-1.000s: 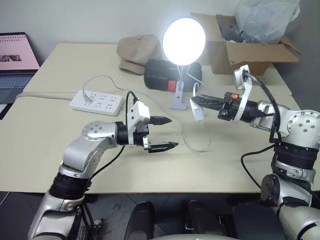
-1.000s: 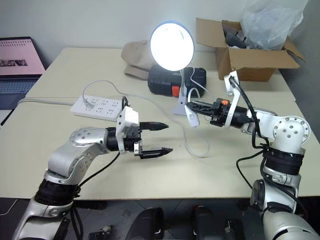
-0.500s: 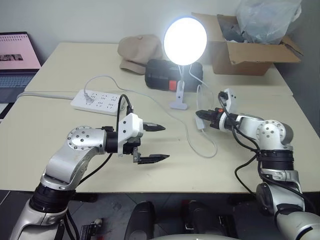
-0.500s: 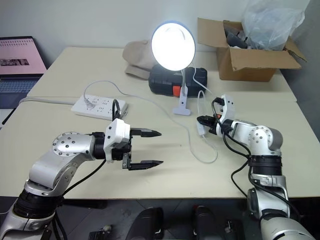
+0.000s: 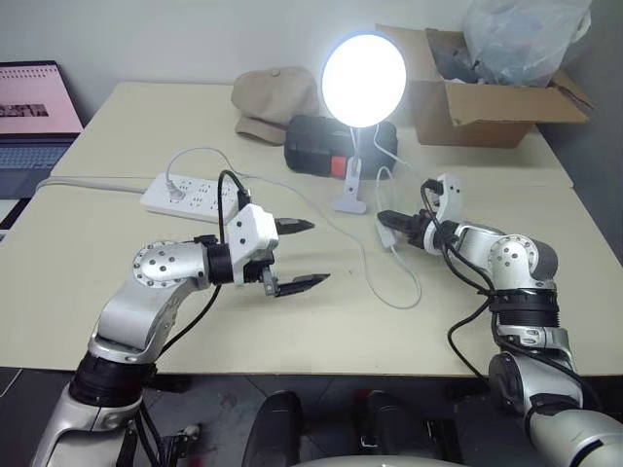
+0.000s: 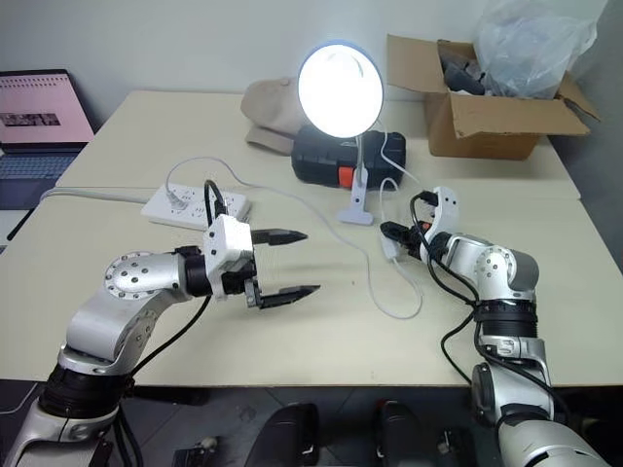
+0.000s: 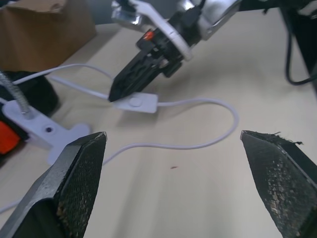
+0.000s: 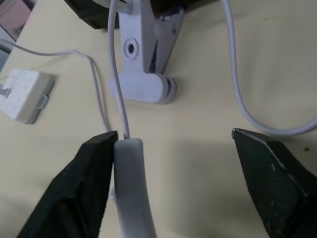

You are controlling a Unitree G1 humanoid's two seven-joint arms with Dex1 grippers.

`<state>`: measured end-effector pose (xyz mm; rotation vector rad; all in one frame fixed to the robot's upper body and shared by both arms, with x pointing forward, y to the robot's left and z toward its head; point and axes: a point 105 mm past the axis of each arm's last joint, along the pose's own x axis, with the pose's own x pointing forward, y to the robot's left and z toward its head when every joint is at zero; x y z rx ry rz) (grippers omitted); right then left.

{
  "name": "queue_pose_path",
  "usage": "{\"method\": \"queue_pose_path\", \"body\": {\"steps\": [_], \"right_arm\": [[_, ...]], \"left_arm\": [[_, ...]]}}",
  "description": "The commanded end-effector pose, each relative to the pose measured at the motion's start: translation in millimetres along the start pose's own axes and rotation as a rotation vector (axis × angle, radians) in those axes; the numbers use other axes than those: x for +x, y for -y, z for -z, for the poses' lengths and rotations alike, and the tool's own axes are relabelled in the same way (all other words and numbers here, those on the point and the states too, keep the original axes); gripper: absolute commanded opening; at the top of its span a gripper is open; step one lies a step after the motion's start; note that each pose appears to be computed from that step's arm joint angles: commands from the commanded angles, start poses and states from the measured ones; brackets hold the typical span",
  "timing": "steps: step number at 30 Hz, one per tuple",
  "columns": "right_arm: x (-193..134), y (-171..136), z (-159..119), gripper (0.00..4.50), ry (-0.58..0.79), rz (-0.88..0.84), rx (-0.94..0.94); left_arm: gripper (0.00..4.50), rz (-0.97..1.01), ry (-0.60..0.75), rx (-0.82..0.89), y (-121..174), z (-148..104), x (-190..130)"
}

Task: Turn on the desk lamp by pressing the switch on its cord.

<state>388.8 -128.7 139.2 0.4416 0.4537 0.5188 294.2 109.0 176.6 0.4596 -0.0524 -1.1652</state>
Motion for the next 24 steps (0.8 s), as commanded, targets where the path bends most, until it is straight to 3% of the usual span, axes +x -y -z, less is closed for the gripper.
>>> {"method": "queue_pose_path", "body": {"steps": [1, 8, 13, 18, 24], "right_arm": [[-25.4, -18.4, -28.9, 4.49, 0.067, -0.112, -0.06], [-74.5, -42.9, -36.3, 4.49, 0.038, -0.274, -0.498], [-106.7, -51.2, -24.2, 4.49, -0.084, -0.374, -0.811], [-125.2, -42.3, -22.5, 4.49, -0.162, -0.381, -0.979], [-128.6, -42.5, -24.0, 4.49, -0.167, -0.401, -1.026]], "left_arm": [[4.5, -0.01, 0.004, 0.034, -3.1, -8.6, -4.6], [4.5, -0.096, -0.001, 0.044, -19.7, -14.0, -15.2], [4.5, -0.039, -0.068, 0.029, -12.7, -5.3, -29.5], [4.5, 0.036, -0.107, -0.057, -5.3, -3.6, -42.0], [4.5, 0.083, -0.066, -0.139, 0.9, -10.3, -42.6]]}}
